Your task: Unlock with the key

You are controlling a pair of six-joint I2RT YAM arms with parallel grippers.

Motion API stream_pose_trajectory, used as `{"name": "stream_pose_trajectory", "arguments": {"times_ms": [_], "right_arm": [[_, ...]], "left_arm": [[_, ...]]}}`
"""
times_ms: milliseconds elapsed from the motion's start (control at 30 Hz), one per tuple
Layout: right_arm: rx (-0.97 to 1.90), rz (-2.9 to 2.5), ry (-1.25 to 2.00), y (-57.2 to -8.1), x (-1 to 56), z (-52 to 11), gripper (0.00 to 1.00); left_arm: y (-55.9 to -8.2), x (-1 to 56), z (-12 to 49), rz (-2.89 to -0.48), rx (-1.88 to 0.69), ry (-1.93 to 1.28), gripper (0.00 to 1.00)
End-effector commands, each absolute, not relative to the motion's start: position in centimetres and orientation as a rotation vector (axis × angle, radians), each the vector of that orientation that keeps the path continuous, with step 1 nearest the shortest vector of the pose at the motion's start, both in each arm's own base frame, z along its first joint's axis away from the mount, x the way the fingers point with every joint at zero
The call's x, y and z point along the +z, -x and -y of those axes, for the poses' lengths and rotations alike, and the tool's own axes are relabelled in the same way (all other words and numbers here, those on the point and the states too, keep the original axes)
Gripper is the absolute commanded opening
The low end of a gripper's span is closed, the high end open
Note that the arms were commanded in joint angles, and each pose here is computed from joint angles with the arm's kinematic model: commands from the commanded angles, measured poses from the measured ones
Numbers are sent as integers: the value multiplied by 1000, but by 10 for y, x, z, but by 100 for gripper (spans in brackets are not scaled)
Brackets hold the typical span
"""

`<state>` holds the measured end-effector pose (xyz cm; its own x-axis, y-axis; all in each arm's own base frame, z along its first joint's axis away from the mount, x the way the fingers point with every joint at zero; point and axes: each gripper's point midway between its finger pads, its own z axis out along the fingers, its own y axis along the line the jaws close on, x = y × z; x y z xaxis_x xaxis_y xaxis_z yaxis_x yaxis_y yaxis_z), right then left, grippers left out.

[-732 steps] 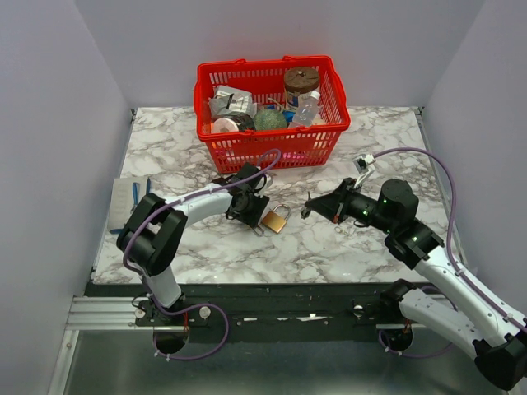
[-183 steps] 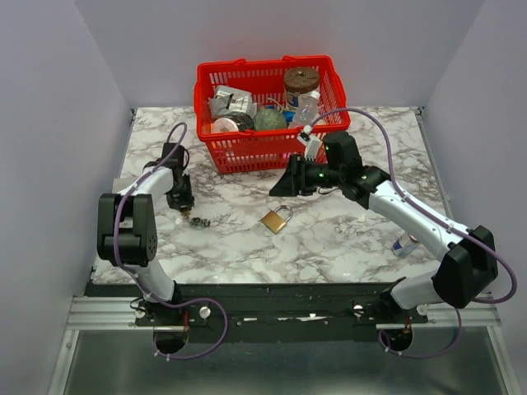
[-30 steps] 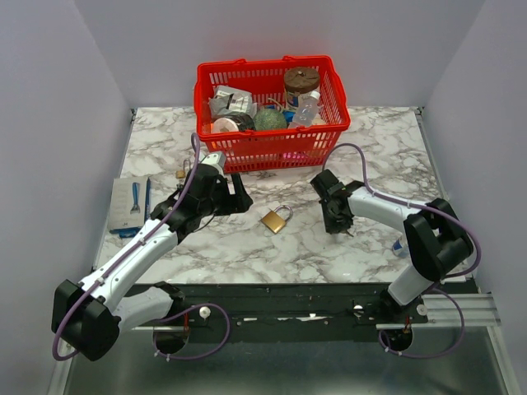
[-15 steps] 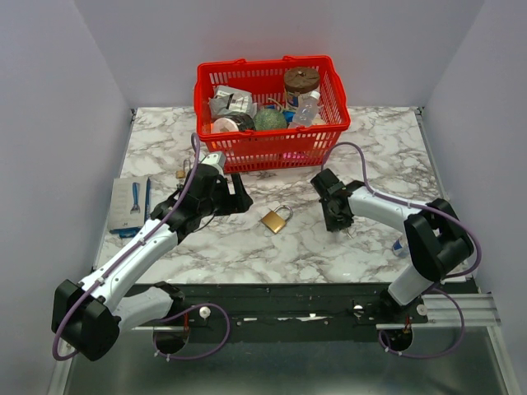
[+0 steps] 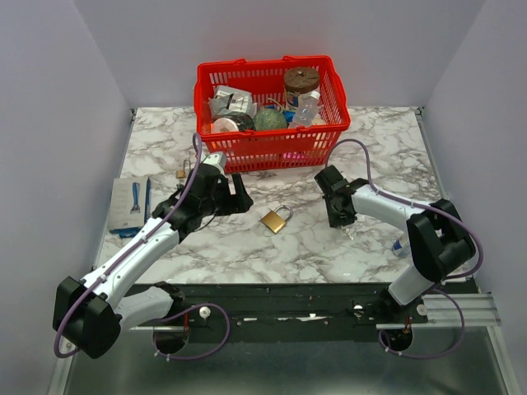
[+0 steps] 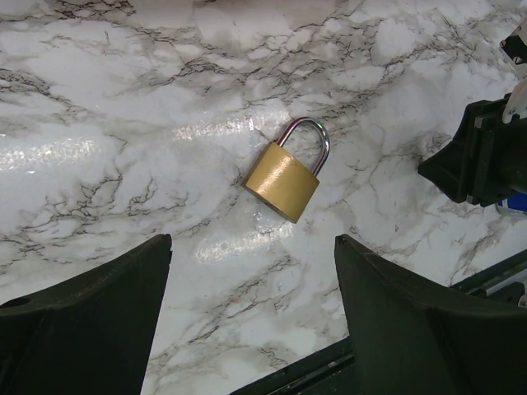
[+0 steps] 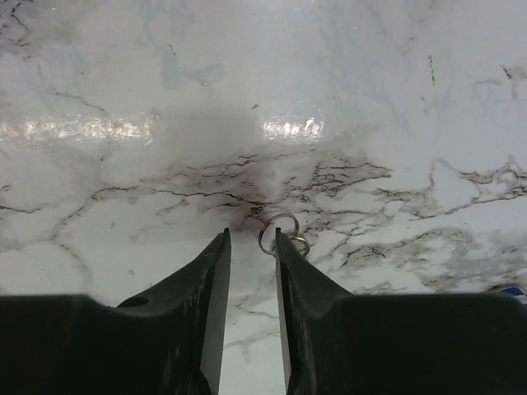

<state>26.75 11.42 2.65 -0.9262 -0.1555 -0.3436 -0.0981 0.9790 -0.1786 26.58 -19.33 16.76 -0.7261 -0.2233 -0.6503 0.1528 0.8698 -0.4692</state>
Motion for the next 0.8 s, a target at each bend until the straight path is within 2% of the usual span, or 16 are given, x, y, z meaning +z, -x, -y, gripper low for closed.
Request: {"name": "stream_pose_trajectory", "arguments": {"times_ms": [0, 200, 467, 600, 633, 767], "right_arm": [[-260, -2729, 170, -272, 27, -105, 36], [-246, -2752, 192, -274, 20, -109, 35], [-241, -2792, 187, -273, 14, -111, 28], [-235, -2819, 183, -266, 9, -109, 19], [-227, -2822, 184, -265, 9, -110, 13], [-165, -2819, 174, -265, 15, -117, 1]], "left_arm": [[-271, 175, 195, -2258, -654, 61, 88], [-271, 174, 195, -2262, -658, 64, 88], [-268, 178, 192, -2257, -652, 70, 88], [-265, 181, 191, -2249, -661, 79, 88], [-265, 183, 191, -2244, -663, 79, 88], [-265, 188, 191, -2226, -672, 72, 88]]}}
